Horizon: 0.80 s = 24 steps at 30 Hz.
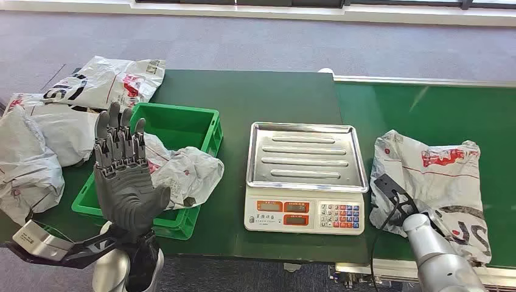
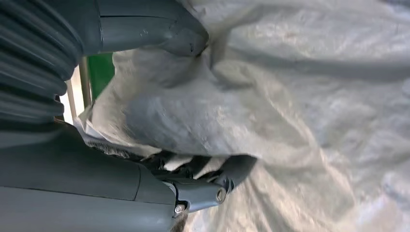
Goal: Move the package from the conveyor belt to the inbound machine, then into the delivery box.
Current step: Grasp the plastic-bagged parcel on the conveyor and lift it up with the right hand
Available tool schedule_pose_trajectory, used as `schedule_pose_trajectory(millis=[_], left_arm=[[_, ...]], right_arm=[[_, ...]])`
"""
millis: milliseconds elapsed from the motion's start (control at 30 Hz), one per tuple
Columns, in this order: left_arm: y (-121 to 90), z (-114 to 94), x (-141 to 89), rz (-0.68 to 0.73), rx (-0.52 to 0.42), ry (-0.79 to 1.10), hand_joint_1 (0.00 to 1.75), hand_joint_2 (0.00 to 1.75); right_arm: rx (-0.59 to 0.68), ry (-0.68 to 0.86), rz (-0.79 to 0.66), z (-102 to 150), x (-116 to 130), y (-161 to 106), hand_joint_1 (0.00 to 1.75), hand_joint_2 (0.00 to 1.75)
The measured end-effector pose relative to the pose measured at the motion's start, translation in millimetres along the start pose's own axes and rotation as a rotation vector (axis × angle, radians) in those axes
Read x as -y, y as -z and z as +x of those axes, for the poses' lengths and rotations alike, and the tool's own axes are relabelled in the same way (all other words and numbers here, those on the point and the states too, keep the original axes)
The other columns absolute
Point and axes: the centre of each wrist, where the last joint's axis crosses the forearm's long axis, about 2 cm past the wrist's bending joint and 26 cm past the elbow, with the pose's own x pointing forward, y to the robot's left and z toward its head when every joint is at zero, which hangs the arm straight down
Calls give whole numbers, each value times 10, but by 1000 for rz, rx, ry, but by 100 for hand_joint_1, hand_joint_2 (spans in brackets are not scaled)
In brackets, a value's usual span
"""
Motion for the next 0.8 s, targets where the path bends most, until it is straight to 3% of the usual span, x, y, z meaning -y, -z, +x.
schedule_pose_trajectory(millis=[267,467,667,800], left_arm=[[19,20,-14,18,11,16,0,175],[39,50,-22,42,24,34,0,175],[33,79,-35,68,28,56,0,175],[18,62,-21,67,20,56,0,175]], right_arm=[[37,10,-59,54,-11,-19,175,175],[118,68,-208,117,-30,-54,175,175],[318,201,-522,238,72,-118,175,175],[567,297,-830,390,304,-280,175,175]])
